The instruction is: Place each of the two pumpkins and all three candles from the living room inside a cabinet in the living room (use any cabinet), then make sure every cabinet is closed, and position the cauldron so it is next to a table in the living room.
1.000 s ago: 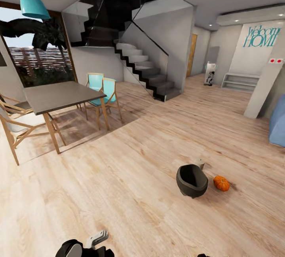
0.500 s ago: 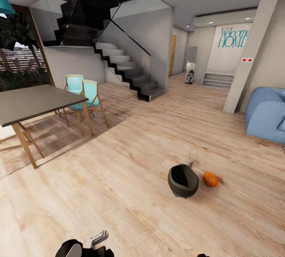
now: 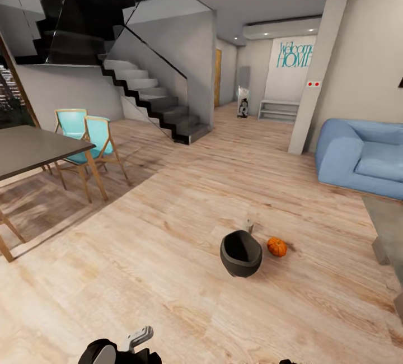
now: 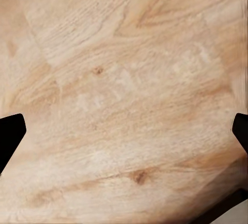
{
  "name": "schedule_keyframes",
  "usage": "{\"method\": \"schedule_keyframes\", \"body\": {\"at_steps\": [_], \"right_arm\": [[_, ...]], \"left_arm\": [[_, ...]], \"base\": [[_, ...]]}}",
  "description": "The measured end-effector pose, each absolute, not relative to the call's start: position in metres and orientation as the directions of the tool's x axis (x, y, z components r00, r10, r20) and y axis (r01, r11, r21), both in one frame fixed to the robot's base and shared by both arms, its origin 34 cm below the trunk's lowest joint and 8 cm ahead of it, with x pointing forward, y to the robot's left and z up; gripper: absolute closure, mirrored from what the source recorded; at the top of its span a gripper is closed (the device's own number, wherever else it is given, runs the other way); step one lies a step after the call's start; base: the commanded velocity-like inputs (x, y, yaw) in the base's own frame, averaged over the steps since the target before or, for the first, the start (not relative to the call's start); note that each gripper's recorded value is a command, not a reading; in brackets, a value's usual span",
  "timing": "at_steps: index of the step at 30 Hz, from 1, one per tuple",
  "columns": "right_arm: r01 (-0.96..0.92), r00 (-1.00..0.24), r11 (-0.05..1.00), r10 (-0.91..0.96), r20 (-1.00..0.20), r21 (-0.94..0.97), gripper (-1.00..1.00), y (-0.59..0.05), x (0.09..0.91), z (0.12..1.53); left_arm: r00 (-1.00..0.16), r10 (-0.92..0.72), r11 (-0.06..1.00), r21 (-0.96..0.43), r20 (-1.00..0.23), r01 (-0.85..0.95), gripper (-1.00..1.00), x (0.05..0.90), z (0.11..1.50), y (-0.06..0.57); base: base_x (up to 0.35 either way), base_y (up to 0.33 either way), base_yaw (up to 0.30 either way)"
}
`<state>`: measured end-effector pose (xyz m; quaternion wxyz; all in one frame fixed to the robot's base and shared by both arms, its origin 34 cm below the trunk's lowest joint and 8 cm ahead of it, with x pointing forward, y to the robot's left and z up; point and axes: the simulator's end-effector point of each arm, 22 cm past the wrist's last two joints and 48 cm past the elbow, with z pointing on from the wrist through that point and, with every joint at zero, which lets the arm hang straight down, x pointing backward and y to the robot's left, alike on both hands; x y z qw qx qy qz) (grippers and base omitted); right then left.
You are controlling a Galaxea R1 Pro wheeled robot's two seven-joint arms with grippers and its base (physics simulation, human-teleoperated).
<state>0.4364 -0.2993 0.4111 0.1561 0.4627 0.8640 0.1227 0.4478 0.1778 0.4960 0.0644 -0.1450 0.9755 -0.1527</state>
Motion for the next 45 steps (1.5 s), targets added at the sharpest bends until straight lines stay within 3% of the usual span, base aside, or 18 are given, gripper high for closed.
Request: {"method": "schedule_keyframes", "body": {"at_steps": [15, 18, 34, 45], "right_arm": [[0.76, -0.518, 0.543, 0.838, -0.173, 0.356, -1.0, -0.302, 0.438, 0.412], [0.762, -0.5, 0.545, 0.838, -0.217, 0.349, -1.0, -0.311, 0.44, 0.411], [0.779, -0.49, 0.531, 0.847, -0.205, 0.333, -1.0, -0.311, 0.429, 0.405], [0.781, -0.488, 0.528, 0.849, -0.203, 0.334, -1.0, -0.312, 0.429, 0.405]], "left_arm": [[-0.95, -0.303, 0.911, -0.317, -0.081, -0.263, -1.0, 0.448, 0.496, 0.178], [-0.95, -0.303, 0.911, -0.316, -0.081, -0.264, -1.0, 0.447, 0.496, 0.178], [-0.95, -0.303, 0.911, -0.316, -0.081, -0.264, -1.0, 0.447, 0.496, 0.178], [-0.95, -0.303, 0.911, -0.317, -0.081, -0.263, -1.0, 0.448, 0.496, 0.178]], "base": [[0.097, 0.097, -0.259], [0.246, 0.181, -0.039], [0.238, 0.172, -0.002], [0.121, 0.027, -0.023]]}}
